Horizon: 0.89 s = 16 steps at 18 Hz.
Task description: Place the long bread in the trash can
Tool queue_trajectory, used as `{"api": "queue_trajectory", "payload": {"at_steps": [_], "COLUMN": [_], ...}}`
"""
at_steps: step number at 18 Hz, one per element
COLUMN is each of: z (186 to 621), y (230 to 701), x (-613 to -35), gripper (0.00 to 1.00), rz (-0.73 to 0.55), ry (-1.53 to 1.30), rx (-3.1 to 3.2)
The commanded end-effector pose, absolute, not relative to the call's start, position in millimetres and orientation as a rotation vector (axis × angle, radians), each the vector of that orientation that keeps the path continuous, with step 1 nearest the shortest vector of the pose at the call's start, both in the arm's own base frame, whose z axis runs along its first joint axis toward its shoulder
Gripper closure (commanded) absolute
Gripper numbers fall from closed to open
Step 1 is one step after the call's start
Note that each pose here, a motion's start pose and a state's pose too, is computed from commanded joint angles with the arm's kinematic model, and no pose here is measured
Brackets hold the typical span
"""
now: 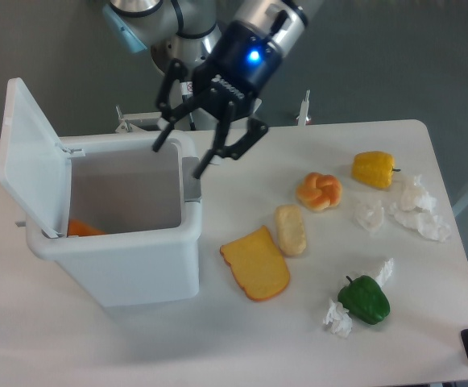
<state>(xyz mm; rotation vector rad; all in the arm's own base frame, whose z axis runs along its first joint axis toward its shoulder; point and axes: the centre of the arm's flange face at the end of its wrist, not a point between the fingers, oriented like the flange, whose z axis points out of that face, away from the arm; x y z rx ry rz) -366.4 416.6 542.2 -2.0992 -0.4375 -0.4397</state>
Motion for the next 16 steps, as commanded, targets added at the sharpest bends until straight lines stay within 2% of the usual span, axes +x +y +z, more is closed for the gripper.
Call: {"api": "queue_trajectory", "payload": {"at_steps": [6, 16], "z": [545.3, 512.2], "y": [390.1, 355.0], "x": [-398.6, -430.0], "gripper": [0.0, 0.0], "rz": [-0.359, -0.03], "ry": [-0.481, -0.487], "rx": [-2.09, -2.353]}}
